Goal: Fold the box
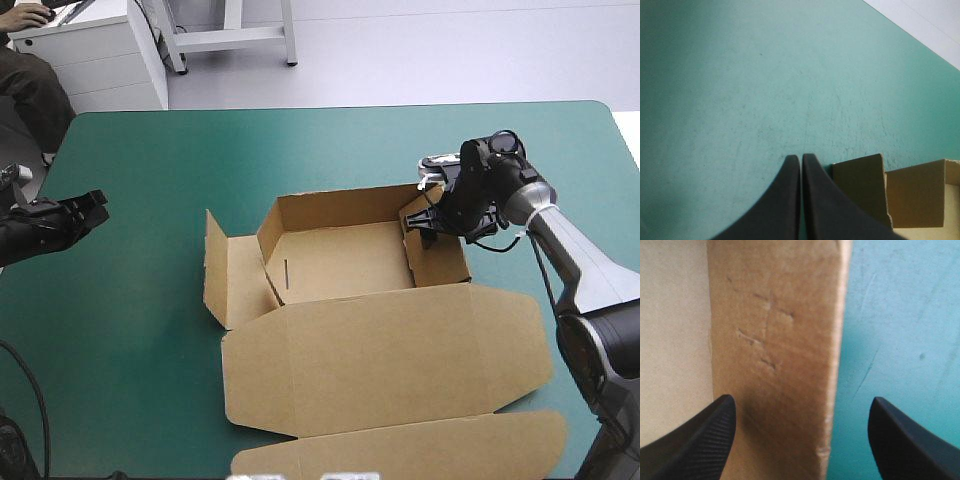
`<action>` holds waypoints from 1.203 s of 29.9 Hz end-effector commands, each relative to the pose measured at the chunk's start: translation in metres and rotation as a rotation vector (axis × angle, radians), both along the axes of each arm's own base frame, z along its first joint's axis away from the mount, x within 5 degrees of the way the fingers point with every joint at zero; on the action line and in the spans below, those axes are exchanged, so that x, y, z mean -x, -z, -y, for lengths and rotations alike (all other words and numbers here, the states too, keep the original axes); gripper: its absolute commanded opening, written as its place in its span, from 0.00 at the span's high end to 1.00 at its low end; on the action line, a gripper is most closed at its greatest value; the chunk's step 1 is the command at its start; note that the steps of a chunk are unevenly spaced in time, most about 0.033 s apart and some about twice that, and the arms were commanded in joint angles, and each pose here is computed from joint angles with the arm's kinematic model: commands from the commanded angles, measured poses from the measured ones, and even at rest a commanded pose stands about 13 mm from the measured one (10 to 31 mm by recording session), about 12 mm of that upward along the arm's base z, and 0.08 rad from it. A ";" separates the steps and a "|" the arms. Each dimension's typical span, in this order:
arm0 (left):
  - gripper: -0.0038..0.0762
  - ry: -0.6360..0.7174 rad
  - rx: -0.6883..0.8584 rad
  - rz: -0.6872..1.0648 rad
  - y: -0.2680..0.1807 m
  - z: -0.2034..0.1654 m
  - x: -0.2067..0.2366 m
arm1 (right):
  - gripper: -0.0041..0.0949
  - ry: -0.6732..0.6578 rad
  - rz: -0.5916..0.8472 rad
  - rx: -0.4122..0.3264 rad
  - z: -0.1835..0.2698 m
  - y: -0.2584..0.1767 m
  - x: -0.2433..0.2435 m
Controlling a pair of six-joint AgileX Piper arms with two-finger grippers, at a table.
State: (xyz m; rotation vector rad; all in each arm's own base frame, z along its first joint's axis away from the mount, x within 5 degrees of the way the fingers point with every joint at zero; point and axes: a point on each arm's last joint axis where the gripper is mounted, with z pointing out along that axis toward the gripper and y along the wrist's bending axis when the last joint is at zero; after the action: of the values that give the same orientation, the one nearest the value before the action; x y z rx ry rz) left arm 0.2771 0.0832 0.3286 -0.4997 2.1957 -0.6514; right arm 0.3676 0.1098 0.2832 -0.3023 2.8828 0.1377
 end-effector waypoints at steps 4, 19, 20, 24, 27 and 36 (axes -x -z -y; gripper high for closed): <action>0.95 -0.031 0.005 0.083 -0.020 0.002 0.003 | 0.29 -0.006 0.072 -0.019 0.001 -0.020 0.002; 0.95 -0.031 0.006 0.088 -0.020 0.002 0.003 | 0.98 -0.013 -0.012 0.020 0.003 -0.013 0.004; 0.95 -0.031 -0.002 0.092 -0.020 0.001 0.003 | 0.97 -0.016 -0.003 0.026 0.004 -0.017 0.006; 0.95 -0.027 -0.011 0.096 -0.021 0.001 0.003 | 0.97 -0.016 0.051 0.017 0.008 -0.040 0.016; 0.95 -0.017 -0.006 0.089 -0.020 0.002 0.003 | 0.97 -0.015 0.111 0.001 0.011 -0.063 0.029; 0.95 0.002 0.005 0.049 -0.009 -0.001 -0.003 | 0.98 -0.020 0.368 -0.060 0.030 -0.146 0.095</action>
State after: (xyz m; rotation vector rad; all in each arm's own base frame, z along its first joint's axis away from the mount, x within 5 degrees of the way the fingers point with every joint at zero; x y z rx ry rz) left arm 0.2804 0.0852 0.3234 -0.4897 2.2105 -0.6445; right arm 0.3032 0.0882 0.3868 -0.3099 2.6429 0.1293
